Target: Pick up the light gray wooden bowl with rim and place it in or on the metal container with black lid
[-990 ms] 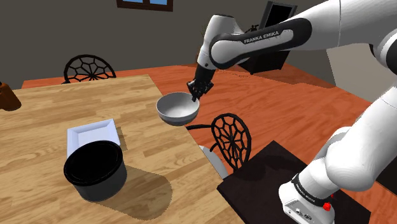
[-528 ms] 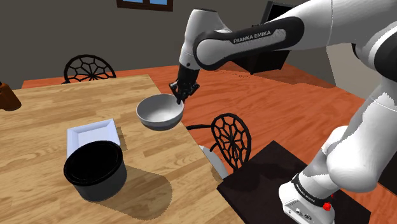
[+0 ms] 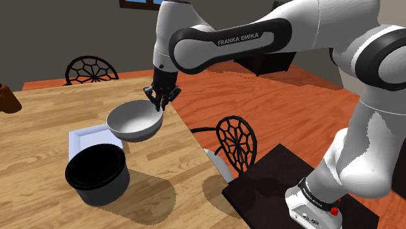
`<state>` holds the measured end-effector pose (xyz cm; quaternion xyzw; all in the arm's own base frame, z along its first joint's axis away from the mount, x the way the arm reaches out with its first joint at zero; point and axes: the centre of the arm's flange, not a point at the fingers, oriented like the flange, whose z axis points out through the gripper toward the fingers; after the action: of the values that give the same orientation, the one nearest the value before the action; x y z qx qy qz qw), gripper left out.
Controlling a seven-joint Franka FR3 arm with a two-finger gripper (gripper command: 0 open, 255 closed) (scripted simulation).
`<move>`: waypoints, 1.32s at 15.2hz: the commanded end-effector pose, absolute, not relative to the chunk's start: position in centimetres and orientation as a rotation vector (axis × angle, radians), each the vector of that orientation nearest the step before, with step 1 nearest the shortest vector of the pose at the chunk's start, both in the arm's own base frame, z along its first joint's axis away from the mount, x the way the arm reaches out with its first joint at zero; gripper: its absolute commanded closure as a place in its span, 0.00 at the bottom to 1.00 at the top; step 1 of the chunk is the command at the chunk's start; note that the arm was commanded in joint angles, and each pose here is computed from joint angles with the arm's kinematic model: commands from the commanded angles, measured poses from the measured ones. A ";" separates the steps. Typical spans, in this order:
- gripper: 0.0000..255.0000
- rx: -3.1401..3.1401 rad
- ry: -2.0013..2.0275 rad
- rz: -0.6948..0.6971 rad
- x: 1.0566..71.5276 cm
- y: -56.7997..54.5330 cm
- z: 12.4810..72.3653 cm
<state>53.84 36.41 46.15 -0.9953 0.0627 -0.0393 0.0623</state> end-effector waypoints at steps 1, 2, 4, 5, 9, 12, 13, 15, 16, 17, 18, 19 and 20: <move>1.00 -3.008 0.192 -0.119 54.0 38.9 46.5; 1.00 -3.008 0.192 -0.119 54.1 40.3 46.7; 1.00 -3.008 0.192 -0.119 54.2 42.9 47.0; 1.00 -3.008 0.192 -0.119 54.3 44.2 47.2; 1.00 -3.008 0.192 -0.119 54.5 49.4 47.8; 1.00 -3.008 0.192 -0.119 54.7 52.5 48.2; 1.00 -3.008 0.192 -0.119 54.7 52.5 47.7; 1.00 -3.008 0.192 -0.119 54.7 52.5 46.6; 1.00 -3.008 0.192 -0.119 54.7 52.5 46.1; 1.00 -3.008 0.192 -0.119 54.7 52.5 45.6; 1.00 -3.008 0.192 -0.119 54.7 52.5 45.0; 1.00 -3.008 0.192 -0.119 54.7 52.5 44.5; 1.00 -3.008 0.192 -0.119 54.7 52.5 44.0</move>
<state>54.71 52.64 44.41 -0.9953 0.0636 -0.0390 0.0620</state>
